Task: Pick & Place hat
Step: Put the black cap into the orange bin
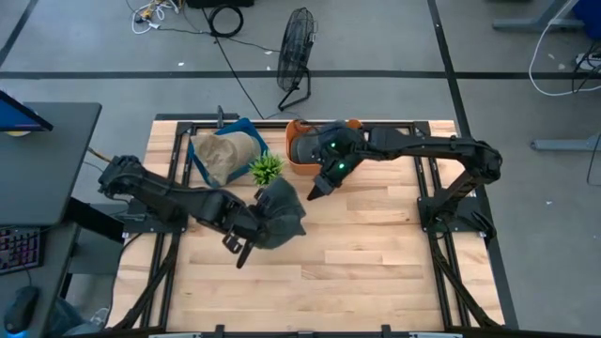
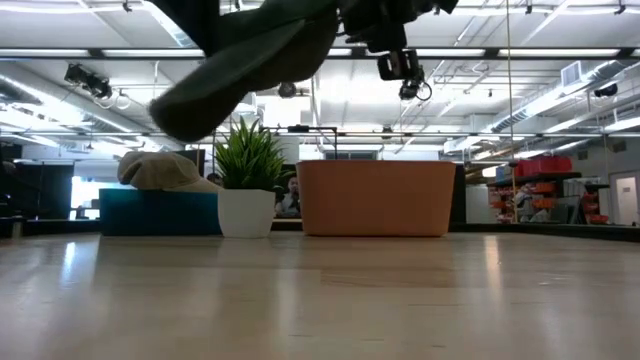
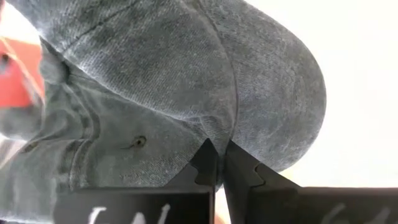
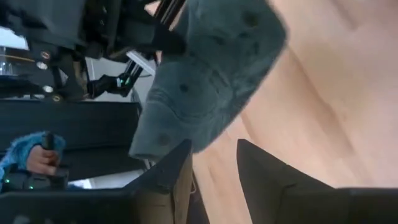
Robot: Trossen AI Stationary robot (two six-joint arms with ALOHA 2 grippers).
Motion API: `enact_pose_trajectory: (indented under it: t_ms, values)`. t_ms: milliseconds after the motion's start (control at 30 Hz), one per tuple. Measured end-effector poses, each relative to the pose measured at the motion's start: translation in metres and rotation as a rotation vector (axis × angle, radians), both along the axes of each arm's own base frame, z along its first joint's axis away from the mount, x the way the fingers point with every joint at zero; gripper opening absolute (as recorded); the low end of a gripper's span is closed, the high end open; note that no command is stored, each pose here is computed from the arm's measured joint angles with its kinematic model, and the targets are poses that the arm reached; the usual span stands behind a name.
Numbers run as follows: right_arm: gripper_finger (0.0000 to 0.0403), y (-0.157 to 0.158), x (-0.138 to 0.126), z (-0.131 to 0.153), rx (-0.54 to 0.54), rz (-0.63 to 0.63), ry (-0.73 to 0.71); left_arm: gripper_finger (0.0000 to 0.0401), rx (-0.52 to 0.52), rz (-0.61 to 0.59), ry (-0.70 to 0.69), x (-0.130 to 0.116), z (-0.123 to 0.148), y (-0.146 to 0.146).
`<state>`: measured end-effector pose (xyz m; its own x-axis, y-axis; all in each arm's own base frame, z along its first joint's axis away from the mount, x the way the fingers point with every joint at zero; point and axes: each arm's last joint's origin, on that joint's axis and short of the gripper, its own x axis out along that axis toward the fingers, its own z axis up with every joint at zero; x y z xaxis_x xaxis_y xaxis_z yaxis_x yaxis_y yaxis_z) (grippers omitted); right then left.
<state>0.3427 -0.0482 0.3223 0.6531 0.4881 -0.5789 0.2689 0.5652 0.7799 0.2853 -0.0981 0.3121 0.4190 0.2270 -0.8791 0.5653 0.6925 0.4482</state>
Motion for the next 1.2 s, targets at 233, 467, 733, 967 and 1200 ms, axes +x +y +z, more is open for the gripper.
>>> enact_pose_trajectory:
  t_ms: [233, 467, 733, 967, 1200]
  values:
    - [0.0132, 0.001, 0.015, -0.009, -0.077, -0.110, -0.005, 0.0007, 0.058, -0.052, -0.058, 0.010, 0.003, 0.009]
    - [0.0135, -0.006, 0.027, -0.025, -0.067, -0.149, 0.031, 0.0008, 0.123, -0.100, -0.062, 0.011, 0.004, 0.009]
    - [0.0135, -0.018, 0.026, -0.028, -0.253, -0.186, 0.009, 0.0012, 0.112, -0.081, -0.064, 0.009, 0.004, 0.005]
    - [0.0135, -0.031, 0.026, -0.024, -0.206, -0.201, -0.031, 0.0010, 0.108, -0.074, -0.049, 0.006, 0.003, 0.003]
    - [0.0135, -0.023, 0.029, -0.018, -0.123, -0.021, -0.150, 0.0008, 0.109, -0.045, -0.046, 0.009, 0.003, 0.011]
